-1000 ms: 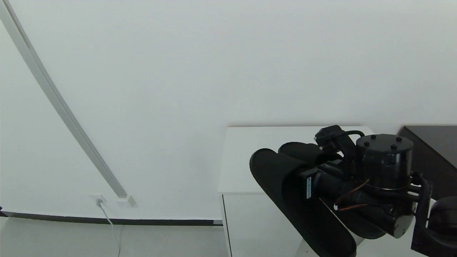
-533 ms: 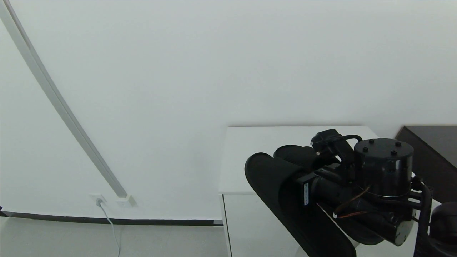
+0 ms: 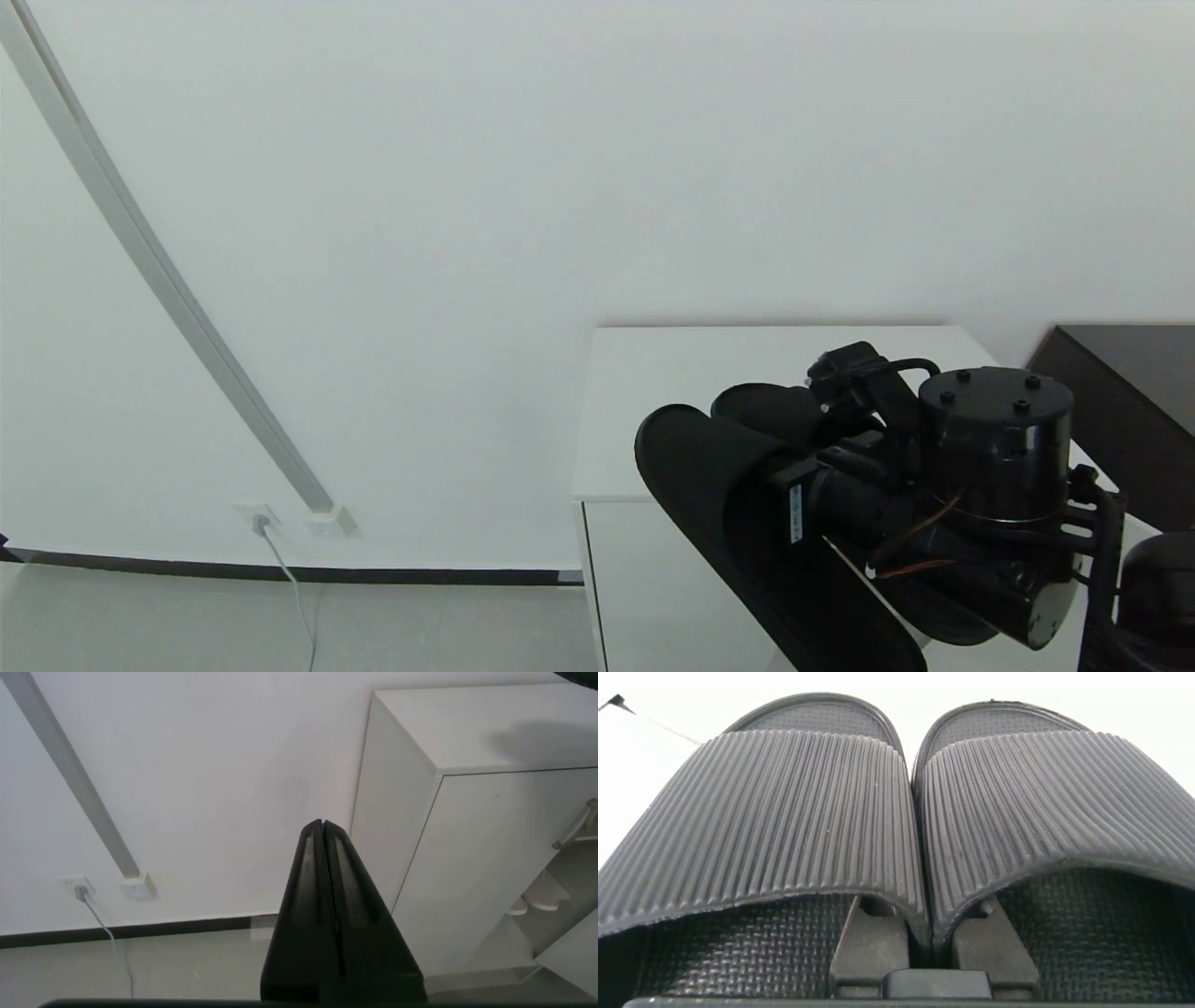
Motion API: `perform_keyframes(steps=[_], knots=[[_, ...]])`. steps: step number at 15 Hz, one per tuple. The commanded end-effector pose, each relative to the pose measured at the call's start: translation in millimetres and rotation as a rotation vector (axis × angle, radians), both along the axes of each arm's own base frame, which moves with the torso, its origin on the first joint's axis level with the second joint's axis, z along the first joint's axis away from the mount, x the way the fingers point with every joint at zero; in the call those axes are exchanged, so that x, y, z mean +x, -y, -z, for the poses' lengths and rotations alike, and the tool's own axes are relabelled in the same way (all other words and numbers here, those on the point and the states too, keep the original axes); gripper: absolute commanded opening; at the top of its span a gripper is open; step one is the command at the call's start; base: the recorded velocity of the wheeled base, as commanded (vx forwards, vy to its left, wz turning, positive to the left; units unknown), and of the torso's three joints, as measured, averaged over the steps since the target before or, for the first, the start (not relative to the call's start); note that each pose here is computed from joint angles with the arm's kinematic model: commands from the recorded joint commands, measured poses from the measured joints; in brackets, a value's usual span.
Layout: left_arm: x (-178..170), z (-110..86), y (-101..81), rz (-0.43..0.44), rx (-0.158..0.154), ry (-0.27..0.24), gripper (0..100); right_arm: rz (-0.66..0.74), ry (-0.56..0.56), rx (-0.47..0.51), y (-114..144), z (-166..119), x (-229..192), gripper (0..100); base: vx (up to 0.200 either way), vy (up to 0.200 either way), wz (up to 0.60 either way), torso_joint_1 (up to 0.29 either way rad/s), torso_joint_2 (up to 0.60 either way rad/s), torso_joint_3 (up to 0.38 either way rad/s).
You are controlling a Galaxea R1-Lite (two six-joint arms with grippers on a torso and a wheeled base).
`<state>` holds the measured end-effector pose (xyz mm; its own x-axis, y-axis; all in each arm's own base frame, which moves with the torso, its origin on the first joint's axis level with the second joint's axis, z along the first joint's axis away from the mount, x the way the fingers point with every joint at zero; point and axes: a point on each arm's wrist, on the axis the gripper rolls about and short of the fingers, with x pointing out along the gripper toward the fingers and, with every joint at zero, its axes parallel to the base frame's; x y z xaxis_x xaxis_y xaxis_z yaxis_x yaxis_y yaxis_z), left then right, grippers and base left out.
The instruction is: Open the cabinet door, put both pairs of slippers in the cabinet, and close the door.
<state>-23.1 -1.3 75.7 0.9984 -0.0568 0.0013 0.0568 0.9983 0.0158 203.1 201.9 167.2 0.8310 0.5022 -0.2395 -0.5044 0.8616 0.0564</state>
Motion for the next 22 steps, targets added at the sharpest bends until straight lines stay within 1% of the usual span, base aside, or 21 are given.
perform_keyframes(steps=[1,5,18,22], knots=[[0.0,-0.4,0.0,0.000,0.001,0.000,0,-0.004,-0.011,-0.011,-3.9,5.2,1.8,0,-0.200,0.000,0.00,0.017,0.00,0.002],[0.1,0.0,0.0,0.000,0.001,-0.001,0,-0.004,-0.013,-0.014,-3.6,6.0,1.5,0,-0.200,0.000,0.00,-0.005,0.00,0.004],[0.1,0.0,0.0,-0.002,0.001,-0.001,0,-0.004,-0.019,-0.020,-2.6,8.5,0.5,0,0.000,0.000,0.00,0.000,0.00,0.000],[0.1,0.0,-0.1,-0.003,0.001,-0.001,0,-0.004,-0.020,-0.021,-2.8,9.0,0.7,0,0.000,-0.200,0.00,0.002,0.00,0.004]])
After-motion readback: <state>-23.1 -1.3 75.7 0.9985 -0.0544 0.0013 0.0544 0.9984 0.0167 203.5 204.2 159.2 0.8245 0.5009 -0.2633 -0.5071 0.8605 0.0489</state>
